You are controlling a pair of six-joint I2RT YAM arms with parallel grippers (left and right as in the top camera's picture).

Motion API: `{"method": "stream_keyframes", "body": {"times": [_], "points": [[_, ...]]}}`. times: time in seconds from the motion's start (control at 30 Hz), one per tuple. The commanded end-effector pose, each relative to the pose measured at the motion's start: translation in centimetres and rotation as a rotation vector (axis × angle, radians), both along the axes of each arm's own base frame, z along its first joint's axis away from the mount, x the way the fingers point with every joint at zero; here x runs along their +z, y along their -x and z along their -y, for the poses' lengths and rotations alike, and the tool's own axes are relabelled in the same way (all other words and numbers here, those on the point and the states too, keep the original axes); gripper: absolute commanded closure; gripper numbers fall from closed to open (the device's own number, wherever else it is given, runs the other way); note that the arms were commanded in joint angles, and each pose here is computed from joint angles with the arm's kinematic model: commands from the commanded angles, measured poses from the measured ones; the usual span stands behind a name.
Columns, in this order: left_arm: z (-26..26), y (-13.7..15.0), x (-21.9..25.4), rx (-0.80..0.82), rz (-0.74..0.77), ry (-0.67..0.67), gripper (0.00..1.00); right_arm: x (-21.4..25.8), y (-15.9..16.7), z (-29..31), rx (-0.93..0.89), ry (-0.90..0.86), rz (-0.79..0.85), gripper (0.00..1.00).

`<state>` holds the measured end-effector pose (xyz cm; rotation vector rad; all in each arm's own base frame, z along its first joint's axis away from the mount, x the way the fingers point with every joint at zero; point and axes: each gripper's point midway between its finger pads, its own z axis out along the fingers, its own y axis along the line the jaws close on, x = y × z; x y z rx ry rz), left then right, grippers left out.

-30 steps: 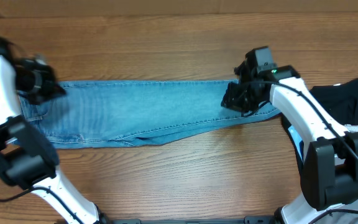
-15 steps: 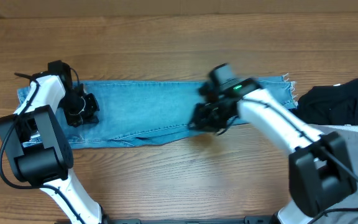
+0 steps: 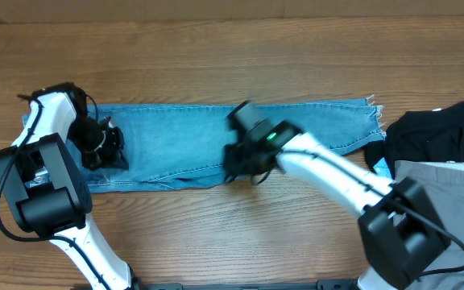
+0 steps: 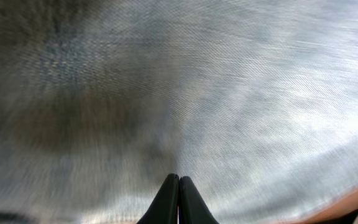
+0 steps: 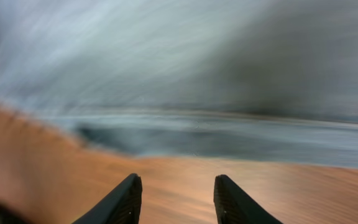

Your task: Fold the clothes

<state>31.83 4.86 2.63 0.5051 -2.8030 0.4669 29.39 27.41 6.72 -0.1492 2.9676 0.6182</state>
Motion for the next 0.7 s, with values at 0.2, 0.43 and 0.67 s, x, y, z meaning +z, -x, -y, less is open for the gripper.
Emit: {"method": "stream_keyframes", "body": {"times": [0.2,0.43,0.67], "points": [[1.9,-4.3,9.7,-0.175,0.380,0.105,0.96,2.5,-12.1,21.8,-0.438,-0.127,0.098,0.39],[-1.5,-2.6,9.3,-0.085,0.272,-0.143,0.96,2.7,-13.0,31.8,-0.647,-0.085,0.164,0.42],[-0.6,-0.6,1.5,-0.038,0.234,-0.123,0.96,1.7,-14.2,38.0,-0.759,0.185,0.270,0.40]]}}
